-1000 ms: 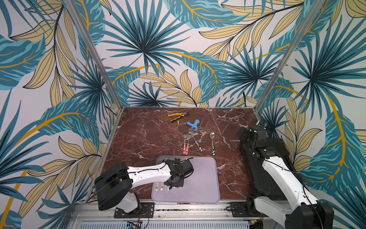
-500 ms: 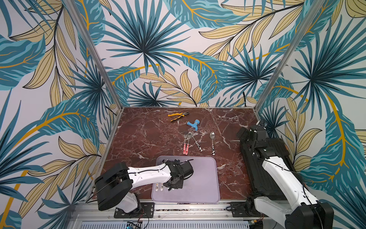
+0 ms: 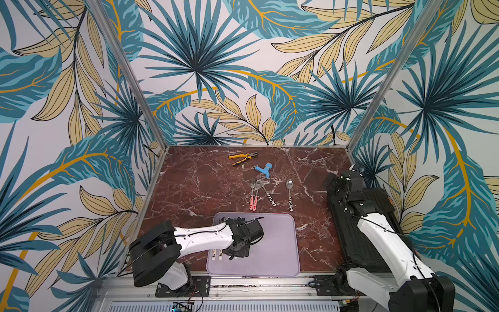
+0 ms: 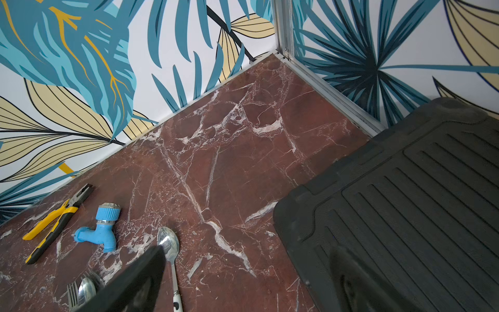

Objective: Set the spoon and fork side by side
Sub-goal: Place the spoon on the tray, then adjust the fork on the tray.

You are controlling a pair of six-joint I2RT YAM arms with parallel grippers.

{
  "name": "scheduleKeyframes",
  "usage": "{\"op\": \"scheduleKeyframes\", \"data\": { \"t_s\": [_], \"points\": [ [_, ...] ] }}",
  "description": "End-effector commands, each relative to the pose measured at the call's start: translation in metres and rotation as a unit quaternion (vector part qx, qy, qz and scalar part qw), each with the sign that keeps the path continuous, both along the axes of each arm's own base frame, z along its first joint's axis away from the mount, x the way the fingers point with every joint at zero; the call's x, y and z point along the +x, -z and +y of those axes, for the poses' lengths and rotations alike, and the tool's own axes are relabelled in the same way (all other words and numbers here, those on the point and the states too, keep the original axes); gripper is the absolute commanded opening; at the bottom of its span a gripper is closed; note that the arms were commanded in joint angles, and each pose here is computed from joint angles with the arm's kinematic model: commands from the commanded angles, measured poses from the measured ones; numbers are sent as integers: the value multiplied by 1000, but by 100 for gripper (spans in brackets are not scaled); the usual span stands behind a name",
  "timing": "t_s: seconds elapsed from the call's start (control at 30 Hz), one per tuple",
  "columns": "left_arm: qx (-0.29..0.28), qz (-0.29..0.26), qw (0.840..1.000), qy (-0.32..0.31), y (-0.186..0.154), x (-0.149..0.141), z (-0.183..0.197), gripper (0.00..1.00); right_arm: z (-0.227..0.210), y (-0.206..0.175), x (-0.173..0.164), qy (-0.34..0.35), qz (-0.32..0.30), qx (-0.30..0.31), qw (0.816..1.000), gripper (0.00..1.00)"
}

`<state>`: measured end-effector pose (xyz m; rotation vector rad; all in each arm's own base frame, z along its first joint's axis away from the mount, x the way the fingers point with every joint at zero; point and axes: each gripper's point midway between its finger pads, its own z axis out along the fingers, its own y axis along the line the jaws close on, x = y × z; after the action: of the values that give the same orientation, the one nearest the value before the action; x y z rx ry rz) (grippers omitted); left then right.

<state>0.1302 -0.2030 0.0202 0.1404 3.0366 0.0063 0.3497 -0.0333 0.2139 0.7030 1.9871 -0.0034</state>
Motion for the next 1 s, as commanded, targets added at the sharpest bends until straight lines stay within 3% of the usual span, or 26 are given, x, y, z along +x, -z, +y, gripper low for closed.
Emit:
{"op": "scheduleKeyframes", "data": {
  "t_s": [0.0,0.53,0.97],
  "points": [
    [11,0,1000,1,-2,-2,5,29,-1,-2,-4,5,2,1,1000,99],
    [-7,-55,998,14,-43,27,-15,35,-2,0,-4,6,4,0,1000,99],
    [-21,-69,997,26,-48,72,-34,34,-3,2,-4,7,8,-2,1000,100]
  ]
}}
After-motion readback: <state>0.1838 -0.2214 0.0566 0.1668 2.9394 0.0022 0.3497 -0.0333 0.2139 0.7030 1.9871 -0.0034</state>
